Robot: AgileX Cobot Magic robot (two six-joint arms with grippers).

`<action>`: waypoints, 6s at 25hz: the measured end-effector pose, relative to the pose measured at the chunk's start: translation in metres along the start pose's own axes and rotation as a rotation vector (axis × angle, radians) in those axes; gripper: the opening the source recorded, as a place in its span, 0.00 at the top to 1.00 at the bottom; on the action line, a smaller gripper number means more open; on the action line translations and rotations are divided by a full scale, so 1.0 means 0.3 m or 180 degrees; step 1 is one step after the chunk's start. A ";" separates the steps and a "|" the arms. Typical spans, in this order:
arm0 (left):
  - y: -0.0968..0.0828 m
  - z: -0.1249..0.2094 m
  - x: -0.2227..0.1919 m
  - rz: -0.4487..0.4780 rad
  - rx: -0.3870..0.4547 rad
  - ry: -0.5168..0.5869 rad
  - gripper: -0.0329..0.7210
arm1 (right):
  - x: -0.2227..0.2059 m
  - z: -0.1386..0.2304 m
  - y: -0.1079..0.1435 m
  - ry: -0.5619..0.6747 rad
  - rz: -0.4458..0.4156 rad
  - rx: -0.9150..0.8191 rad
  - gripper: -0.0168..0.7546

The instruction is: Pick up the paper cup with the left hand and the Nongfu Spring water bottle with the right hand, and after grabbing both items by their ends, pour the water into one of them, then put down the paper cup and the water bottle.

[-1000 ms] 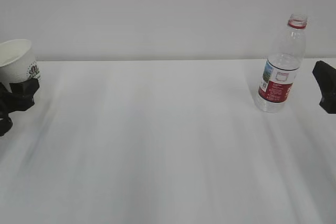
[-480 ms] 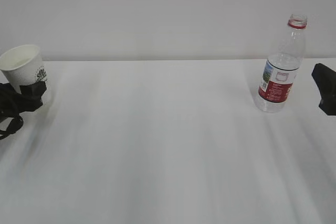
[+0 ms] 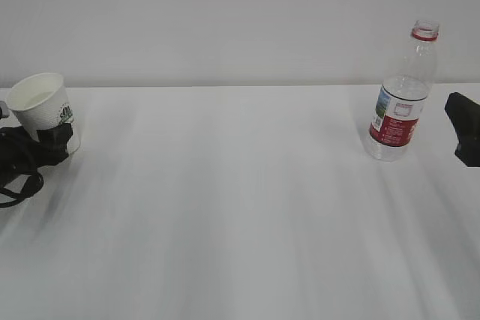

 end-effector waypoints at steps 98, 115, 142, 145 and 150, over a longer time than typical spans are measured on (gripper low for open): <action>-0.228 -0.787 0.997 -0.0356 -0.0815 -0.1499 0.18 | 0.384 -0.322 0.013 -0.0475 -0.0111 0.0272 0.22; -0.155 -0.690 1.141 -0.0818 -0.0257 -0.1157 0.23 | 0.481 -0.293 0.012 -0.0227 -0.0134 0.0350 0.22; -0.202 -0.551 1.254 -0.0436 -0.0309 0.0193 0.25 | 0.641 -0.250 0.009 0.0365 -0.0178 0.0383 0.22; -0.204 -0.513 1.257 -0.0412 -0.0365 0.0410 0.25 | 0.652 -0.245 0.008 0.0462 -0.0182 0.0387 0.22; -0.200 -0.477 1.272 -0.0422 -0.0369 0.0651 0.25 | 0.667 -0.209 0.007 0.0711 -0.0191 0.0397 0.22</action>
Point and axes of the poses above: a point on each arm's last joint axis where the gripper is mounted, x pointing back along that axis away from the gripper, y along the wrist's bending axis when the last joint is at zero, z = x × y, the point moved 8 cm from there along -x, pointing out along that axis toward the gripper, and after that the axes turned 1 degree about -x, right-handed, at the moved point
